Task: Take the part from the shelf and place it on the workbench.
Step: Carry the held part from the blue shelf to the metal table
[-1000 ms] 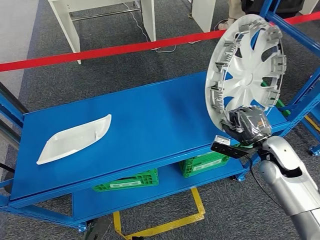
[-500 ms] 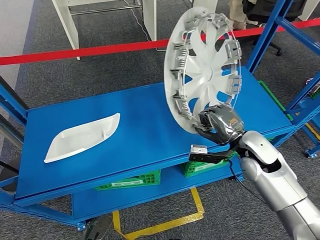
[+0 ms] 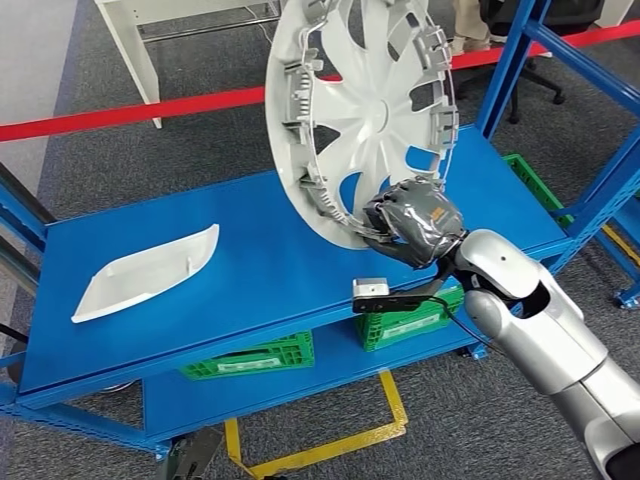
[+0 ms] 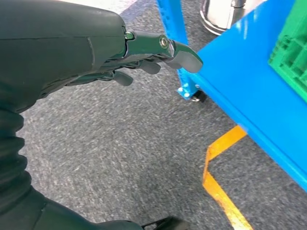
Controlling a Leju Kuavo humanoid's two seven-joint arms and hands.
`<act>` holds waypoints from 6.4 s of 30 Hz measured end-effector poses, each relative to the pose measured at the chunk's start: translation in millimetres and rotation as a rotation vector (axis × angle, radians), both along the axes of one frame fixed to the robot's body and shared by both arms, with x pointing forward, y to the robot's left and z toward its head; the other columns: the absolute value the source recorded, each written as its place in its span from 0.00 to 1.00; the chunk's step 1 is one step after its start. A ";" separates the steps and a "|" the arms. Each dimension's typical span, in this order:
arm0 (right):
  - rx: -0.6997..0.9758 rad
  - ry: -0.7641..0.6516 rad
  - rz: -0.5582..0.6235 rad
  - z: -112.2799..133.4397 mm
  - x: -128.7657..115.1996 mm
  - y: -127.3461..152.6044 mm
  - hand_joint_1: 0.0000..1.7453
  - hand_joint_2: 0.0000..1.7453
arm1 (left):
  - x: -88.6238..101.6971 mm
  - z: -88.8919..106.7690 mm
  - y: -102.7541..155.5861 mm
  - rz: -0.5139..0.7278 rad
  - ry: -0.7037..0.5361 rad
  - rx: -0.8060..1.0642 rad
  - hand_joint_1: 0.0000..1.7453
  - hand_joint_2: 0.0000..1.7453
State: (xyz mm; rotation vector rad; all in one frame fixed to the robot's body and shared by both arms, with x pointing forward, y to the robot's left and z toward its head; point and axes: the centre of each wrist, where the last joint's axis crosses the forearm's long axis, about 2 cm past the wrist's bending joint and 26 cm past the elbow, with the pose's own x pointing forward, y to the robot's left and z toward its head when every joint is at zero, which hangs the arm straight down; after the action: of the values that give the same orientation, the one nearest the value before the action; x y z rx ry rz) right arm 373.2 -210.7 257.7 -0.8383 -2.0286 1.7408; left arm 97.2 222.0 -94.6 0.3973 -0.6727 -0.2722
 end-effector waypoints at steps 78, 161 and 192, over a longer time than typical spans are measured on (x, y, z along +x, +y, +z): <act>-0.025 -0.048 -0.041 5.6 3.4 -5.3 1.00 1.00 | 5.3 1.9 1.3 0.064 -0.010 0.056 0.00 1.00; 0.114 0.024 -0.401 34.9 10.6 -146.7 1.00 1.00 | -4.7 -2.6 9.4 0.029 0.004 -0.030 0.00 1.00; 0.115 0.033 -0.421 29.8 5.9 -154.7 1.00 1.00 | -5.7 -3.0 10.9 0.023 0.007 -0.026 0.00 1.00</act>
State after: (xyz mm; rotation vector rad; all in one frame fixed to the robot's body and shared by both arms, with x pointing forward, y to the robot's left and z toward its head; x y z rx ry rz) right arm 379.2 -365.4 287.4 -1.0952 -1.7525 1.3828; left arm 91.5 232.9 -97.6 0.3791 -0.6642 -0.2423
